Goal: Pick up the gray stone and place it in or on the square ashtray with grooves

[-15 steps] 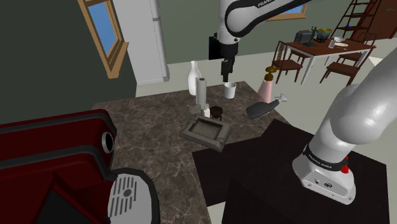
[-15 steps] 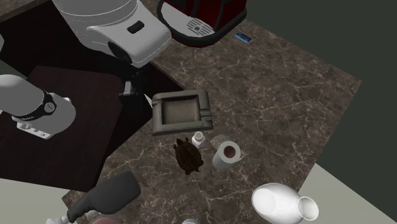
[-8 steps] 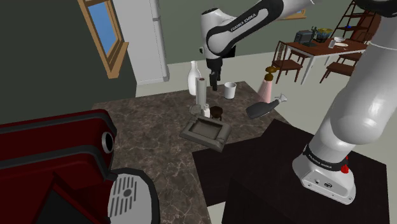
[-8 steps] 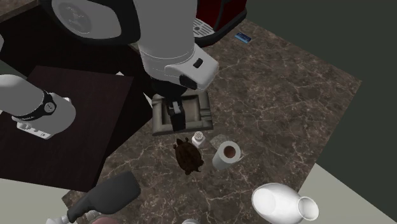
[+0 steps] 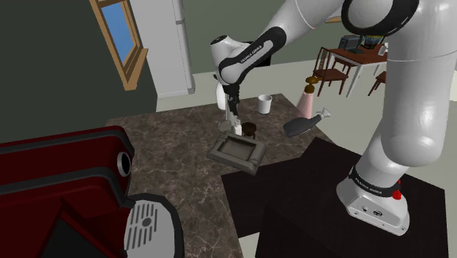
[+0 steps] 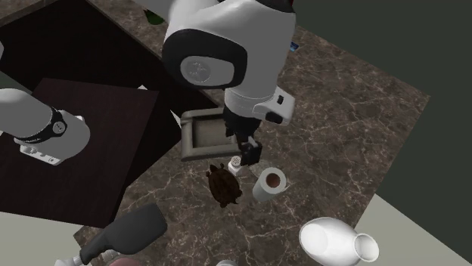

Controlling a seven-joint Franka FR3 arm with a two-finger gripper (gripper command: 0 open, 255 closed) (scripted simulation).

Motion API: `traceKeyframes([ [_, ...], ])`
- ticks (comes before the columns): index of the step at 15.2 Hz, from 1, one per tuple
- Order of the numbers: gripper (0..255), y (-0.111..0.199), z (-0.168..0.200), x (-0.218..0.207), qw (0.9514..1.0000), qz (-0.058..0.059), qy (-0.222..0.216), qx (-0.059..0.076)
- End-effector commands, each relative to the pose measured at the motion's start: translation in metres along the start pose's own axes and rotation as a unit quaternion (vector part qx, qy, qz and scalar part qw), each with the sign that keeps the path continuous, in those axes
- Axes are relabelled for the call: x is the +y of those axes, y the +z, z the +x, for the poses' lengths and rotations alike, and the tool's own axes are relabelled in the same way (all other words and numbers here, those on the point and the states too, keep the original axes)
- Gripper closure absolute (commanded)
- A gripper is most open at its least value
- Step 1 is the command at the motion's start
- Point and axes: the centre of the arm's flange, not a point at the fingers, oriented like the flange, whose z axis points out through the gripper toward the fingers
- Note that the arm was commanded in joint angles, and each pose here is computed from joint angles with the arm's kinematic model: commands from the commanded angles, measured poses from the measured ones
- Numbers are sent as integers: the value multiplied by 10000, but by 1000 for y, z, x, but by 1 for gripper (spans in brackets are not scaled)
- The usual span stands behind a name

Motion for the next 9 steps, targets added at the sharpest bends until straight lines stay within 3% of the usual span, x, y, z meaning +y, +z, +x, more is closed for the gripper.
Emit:
traceKeyframes([
  [1, 0, 20, 24, 2, 9998, -86, -156, -83],
  [9, 0, 96, 106, 6, 9954, -411, -755, -416],
])
